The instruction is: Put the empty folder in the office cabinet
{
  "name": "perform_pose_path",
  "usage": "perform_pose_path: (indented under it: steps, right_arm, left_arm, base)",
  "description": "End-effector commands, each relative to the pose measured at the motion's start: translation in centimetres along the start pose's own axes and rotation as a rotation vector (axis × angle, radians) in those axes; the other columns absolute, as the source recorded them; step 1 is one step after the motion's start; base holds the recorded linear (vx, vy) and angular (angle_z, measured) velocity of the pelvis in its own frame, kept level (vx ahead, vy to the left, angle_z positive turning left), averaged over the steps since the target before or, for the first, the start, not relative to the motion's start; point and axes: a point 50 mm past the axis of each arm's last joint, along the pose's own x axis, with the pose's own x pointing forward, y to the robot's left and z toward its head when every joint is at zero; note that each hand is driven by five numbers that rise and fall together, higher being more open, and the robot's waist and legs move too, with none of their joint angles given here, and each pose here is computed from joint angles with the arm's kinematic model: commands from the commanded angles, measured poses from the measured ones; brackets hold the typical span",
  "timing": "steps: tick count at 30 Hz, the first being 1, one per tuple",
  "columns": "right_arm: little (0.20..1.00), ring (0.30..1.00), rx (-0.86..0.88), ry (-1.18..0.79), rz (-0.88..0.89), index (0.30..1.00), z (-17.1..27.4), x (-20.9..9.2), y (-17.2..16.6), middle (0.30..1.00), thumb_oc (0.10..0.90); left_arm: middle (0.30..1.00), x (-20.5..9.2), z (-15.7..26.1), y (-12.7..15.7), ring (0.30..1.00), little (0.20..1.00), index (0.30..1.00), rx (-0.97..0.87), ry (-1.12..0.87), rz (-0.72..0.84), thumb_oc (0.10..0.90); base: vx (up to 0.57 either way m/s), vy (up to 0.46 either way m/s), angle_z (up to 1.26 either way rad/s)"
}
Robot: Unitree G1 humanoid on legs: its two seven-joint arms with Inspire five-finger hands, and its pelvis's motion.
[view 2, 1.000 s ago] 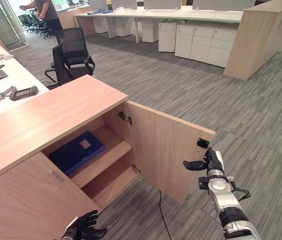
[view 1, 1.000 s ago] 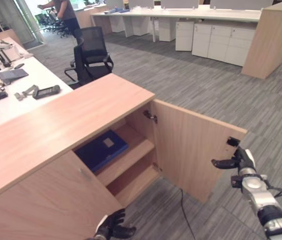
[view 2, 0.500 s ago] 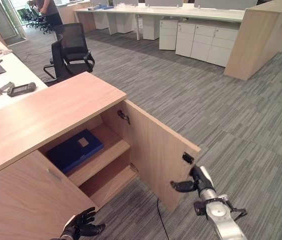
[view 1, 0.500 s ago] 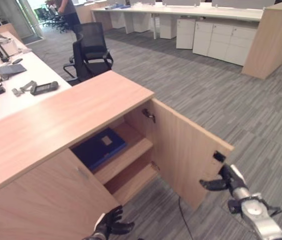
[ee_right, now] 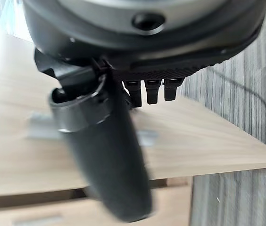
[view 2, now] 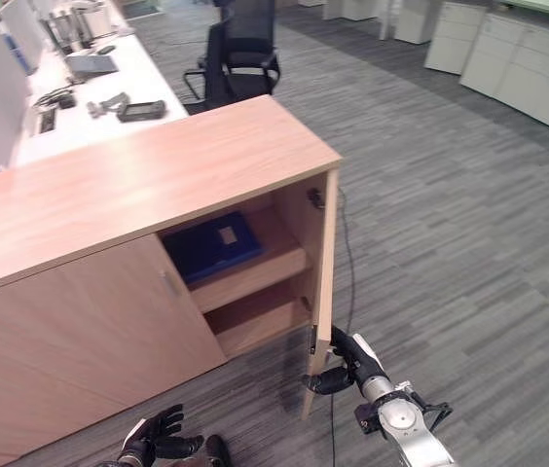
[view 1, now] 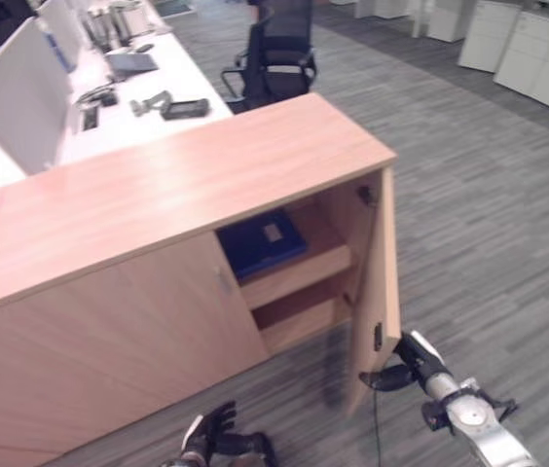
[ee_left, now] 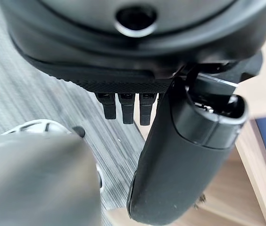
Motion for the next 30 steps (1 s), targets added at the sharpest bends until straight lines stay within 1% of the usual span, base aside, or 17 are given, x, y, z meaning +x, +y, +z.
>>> perform_pose_path:
  steps: [1, 8, 10, 12, 18, 20, 22, 23, 24, 25, 30]
  right_arm:
    - [0.9, 0.9, -0.008, -0.527, 0.029, 0.9, 12.4, 2.1, 0.2, 0.9, 0.8]
    - [0.9, 0.9, 0.063, -0.564, -0.078, 0.9, 13.6, 2.5, -1.3, 0.9, 0.8]
    - [0.9, 0.9, 0.124, -0.548, -0.183, 0.9, 12.8, 2.1, -3.2, 0.9, 0.8]
    - [0.9, 0.9, 0.159, -0.533, -0.246, 0.9, 12.1, 1.8, -4.4, 0.9, 0.8]
    - [0.9, 0.9, 0.188, -0.426, -0.478, 0.9, 9.2, 1.0, -9.0, 0.9, 0.8]
    - [0.9, 0.9, 0.188, -0.427, -0.479, 0.9, 9.2, 1.0, -9.1, 0.9, 0.8]
    - [0.9, 0.9, 0.178, -0.371, -0.575, 0.9, 8.2, 0.5, -11.6, 0.9, 0.8]
    - [0.9, 0.9, 0.167, -0.335, -0.641, 0.9, 7.7, 0.1, -13.6, 0.9, 0.8]
    - [0.9, 0.9, 0.163, -0.32, -0.663, 0.9, 7.6, 0.0, -14.4, 0.9, 0.8]
    - [0.9, 0.9, 0.156, -0.27, -0.732, 0.9, 7.1, -0.5, -16.7, 0.9, 0.8]
    - [0.9, 0.9, 0.145, -0.217, -0.83, 0.9, 7.6, -1.1, -20.2, 0.9, 0.8]
  left_arm:
    - [0.9, 0.4, 4.2, 3.7, 0.9, 0.9, 0.9, 0.086, -0.144, 0.087, 0.8]
    - [0.9, 0.2, 4.7, 4.8, 0.9, 0.9, 0.9, 0.105, -0.153, 0.112, 0.8]
    - [0.9, 0.2, 5.1, 5.1, 0.9, 0.9, 0.9, 0.112, -0.167, 0.115, 0.8]
    - [0.9, 0.1, 5.4, 5.3, 0.9, 0.9, 0.9, 0.109, -0.176, 0.12, 0.8]
    - [0.9, 0.2, 5.8, 5.4, 0.9, 0.9, 0.9, 0.119, -0.188, 0.107, 0.8]
    - [0.9, 0.2, 5.8, 5.4, 0.9, 0.9, 0.9, 0.12, -0.188, 0.106, 0.8]
    - [0.9, 0.1, 5.2, 5.2, 0.9, 0.9, 0.9, 0.138, -0.167, 0.084, 0.8]
    - [0.9, 0.0, 5.0, 5.1, 0.9, 0.9, 0.9, 0.139, -0.165, 0.068, 0.8]
    - [0.9, 0.0, 5.0, 4.9, 0.9, 0.9, 0.9, 0.139, -0.163, 0.058, 0.8]
    - [0.9, 0.0, 4.9, 4.5, 0.9, 0.9, 0.9, 0.151, -0.163, 0.035, 0.8]
    - [0.9, 0.1, 4.8, 3.9, 0.9, 0.9, 0.9, 0.149, -0.156, 0.007, 0.8]
  base:
    - [0.16, 0.171, 0.33]
    - [0.09, 0.185, 0.58]
    - [0.24, 0.015, 0.43]
    - [0.17, -0.167, 0.87]
    - [0.15, -0.109, 0.84]
    - [0.07, -0.063, 0.99]
    - [0.15, -0.159, 0.79]
    - [0.12, -0.153, 0.72]
    - [0.11, -0.234, 0.65]
    - [0.06, -0.206, 0.57]
    - [0.03, -0.15, 0.22]
